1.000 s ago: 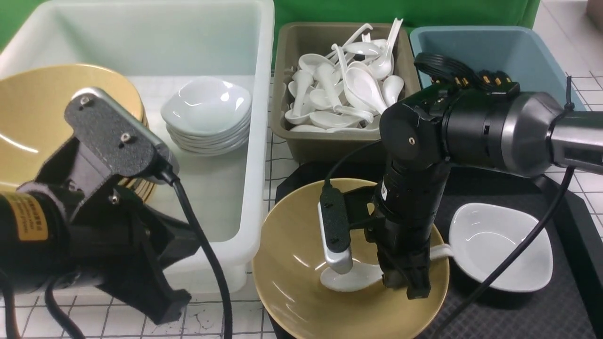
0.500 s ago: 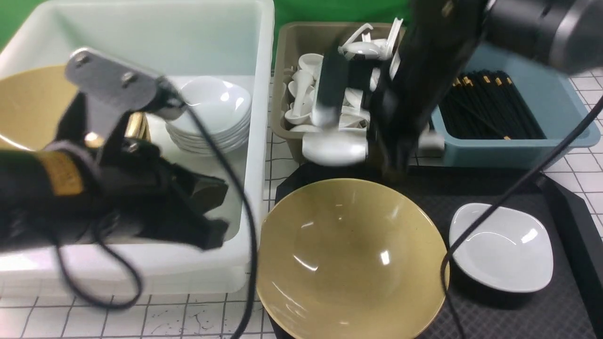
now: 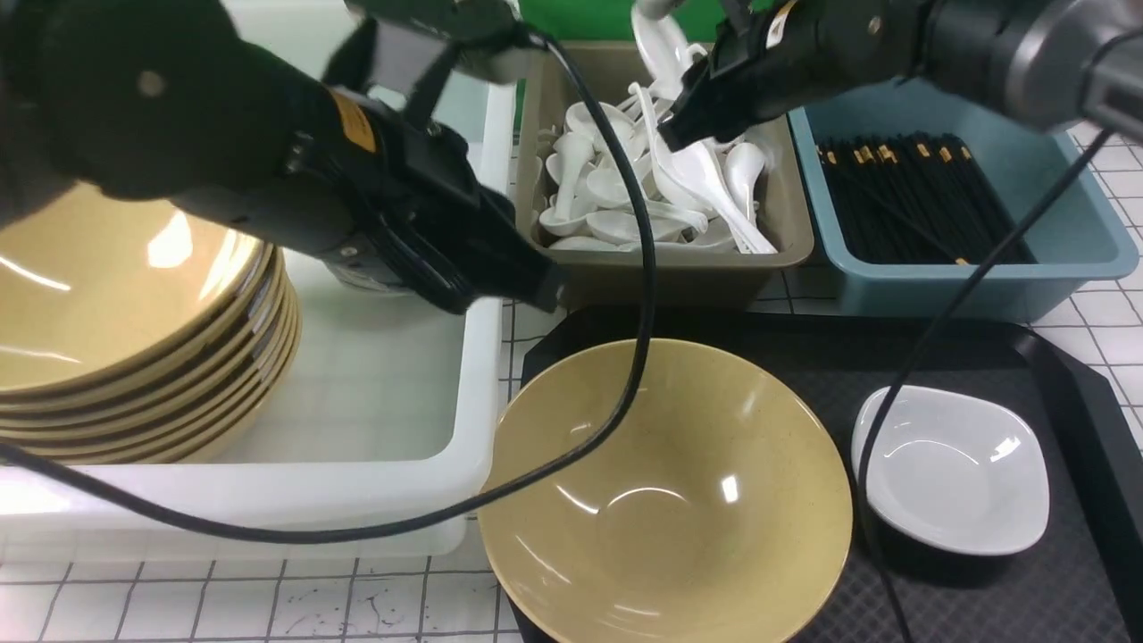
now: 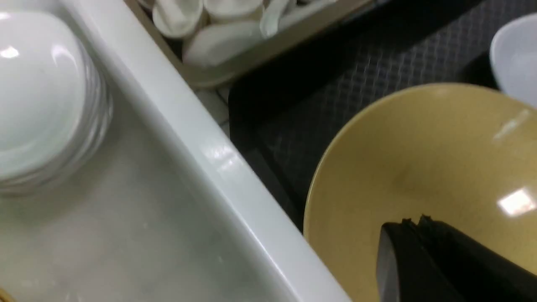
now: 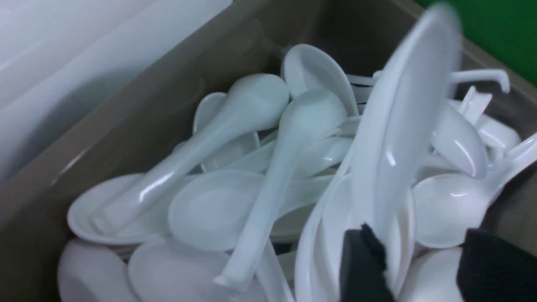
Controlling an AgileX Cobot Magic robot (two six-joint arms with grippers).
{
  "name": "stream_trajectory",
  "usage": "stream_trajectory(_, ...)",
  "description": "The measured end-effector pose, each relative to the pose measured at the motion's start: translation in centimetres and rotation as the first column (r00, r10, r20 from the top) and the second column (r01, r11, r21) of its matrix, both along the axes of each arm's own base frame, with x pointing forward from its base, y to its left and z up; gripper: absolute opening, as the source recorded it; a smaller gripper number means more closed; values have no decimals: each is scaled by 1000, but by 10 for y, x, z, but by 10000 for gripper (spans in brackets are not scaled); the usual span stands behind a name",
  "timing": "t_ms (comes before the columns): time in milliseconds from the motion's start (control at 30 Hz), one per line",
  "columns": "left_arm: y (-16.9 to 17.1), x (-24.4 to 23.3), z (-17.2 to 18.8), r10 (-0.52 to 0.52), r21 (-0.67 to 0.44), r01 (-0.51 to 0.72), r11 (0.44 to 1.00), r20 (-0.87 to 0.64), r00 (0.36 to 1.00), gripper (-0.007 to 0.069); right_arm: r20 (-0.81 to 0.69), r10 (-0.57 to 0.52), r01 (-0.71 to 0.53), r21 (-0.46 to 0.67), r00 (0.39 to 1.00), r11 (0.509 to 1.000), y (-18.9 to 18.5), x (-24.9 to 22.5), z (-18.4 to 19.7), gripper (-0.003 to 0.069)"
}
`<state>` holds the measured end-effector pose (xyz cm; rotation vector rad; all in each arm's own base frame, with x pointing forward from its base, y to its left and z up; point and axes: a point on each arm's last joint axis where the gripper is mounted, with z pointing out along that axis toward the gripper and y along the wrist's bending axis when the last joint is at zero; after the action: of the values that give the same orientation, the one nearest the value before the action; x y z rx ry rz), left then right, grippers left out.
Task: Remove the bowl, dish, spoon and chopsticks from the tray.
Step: Use the right arm to put the soup spoon into the small storage box in the middle, then use the left arm to grab the yellow noodle bowl on the left
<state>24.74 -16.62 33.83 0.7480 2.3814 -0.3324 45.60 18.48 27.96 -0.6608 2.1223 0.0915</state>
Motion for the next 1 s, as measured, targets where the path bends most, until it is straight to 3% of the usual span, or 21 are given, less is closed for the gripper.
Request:
stream_trajectory(33, 0, 0, 0, 0, 1, 0, 1000, -1, 1000, -13, 1, -1, 1, 0, 1000, 1000, 0, 0, 0, 405)
stream_trajectory(67, -1, 1, -4, -4, 16, 4, 1000, -25, 1000, -13, -27, -31, 32, 31, 999, 999, -1, -1, 1, 496)
stream_trajectory(100, -1, 1, -4, -5, 20, 5, 1000, -32, 999, -13, -41, -38, 39, 33, 998, 999, -2, -3, 3, 531)
stream_trajectory(233, -2, 3, 7, -14, 18, 15, 1000, -24, 1000, -13, -132, -35, 32, -19, 991, 999, -11, -22, 26, 564)
stream_trajectory(367, -8, 10, 17, -69, 73, 73, 995, -60, 996, 6, -185, 6, -23, -87, 983, 996, -23, -52, 68, 460)
stream_trajectory(533, -28, 39, 4, -151, 174, 183, 967, -186, 971, 86, -224, 72, -97, -101, 972, 990, -37, -98, 117, 190)
stream_trajectory(633, -47, 60, -16, -218, 228, 273, 935, -239, 946, 183, -269, 137, -164, -81, 953, 983, -43, -128, 136, 55)
stream_trajectory(867, -87, 89, -68, -343, 328, 430, 841, -291, 893, 386, -292, 213, -233, -36, 932, 972, -54, -176, 146, 36)
stream_trajectory(1000, -95, 97, -90, -355, 335, 448, 829, -305, 884, 415, -313, 215, -237, -34, 925, 971, -60, -191, 142, 36)
